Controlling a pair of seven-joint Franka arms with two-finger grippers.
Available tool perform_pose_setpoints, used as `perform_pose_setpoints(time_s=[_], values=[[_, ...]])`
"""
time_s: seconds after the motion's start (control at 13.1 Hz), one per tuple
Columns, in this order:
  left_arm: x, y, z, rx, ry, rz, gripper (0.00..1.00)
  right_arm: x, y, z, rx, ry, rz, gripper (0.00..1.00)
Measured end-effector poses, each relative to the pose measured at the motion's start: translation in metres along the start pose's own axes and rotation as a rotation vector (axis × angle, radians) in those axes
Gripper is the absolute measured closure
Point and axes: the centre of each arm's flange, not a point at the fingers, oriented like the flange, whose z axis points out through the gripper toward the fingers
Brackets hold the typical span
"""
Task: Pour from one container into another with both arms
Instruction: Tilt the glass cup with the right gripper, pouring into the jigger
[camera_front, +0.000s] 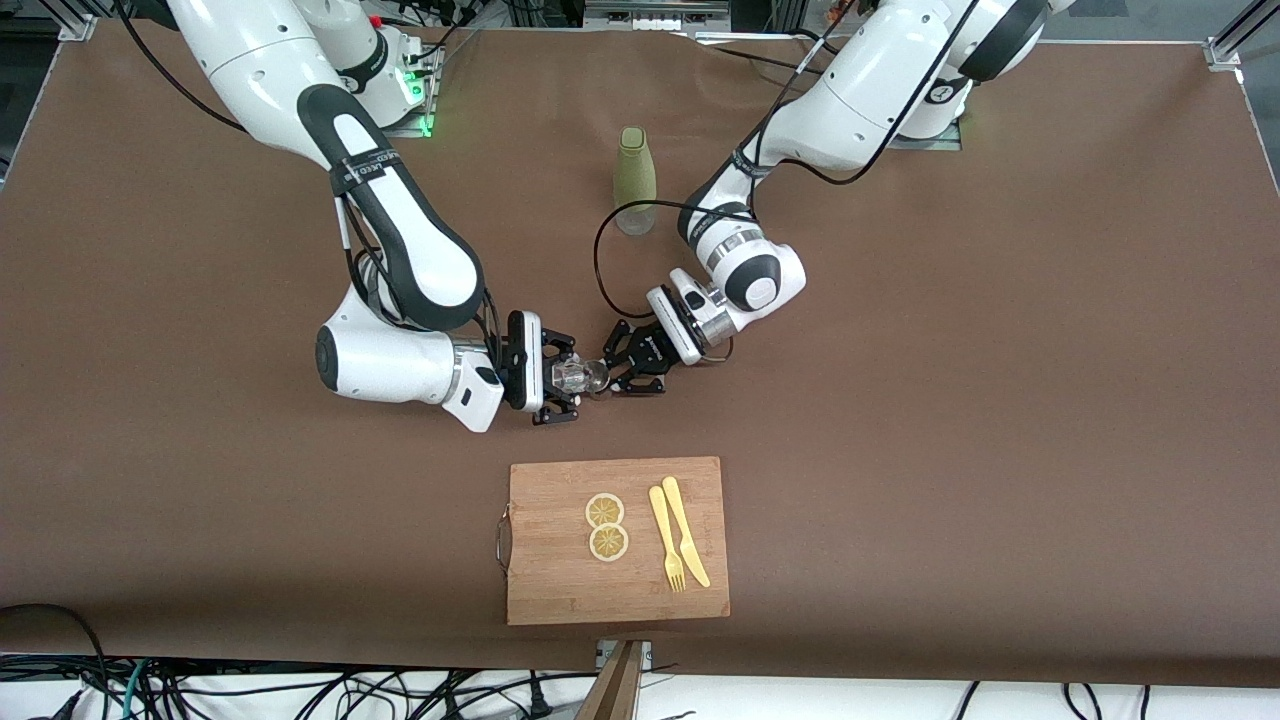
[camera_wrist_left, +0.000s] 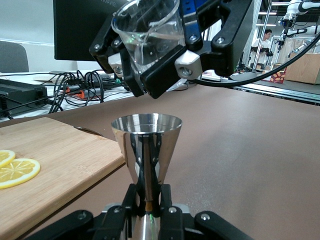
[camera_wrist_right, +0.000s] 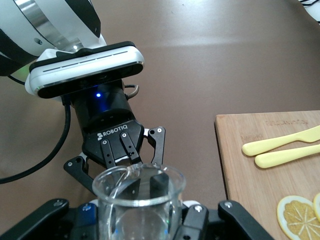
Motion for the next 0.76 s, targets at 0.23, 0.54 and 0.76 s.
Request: perform_pose_setpoints(time_s=[0.23, 0.54, 0.76], values=[[0.0000, 0.0016, -0.0001, 0.001, -0.007, -0.003, 0.78, -0.0003, 0.0000, -0.0004, 0.002, -0.018, -0.015, 0.85], [0.0039, 0.0047, 0.0003, 0.000, -0.011, -0.004, 0.78, -0.0004, 0.0001, -0.0010, 0.004, -0.036, -0.030, 0.85], [0.0057, 0.0029, -0.0006, 0.004, -0.012, -0.005, 0.78, 0.0003, 0.0004, -0.0017, 0.002, -0.036, -0.032, 0.85]])
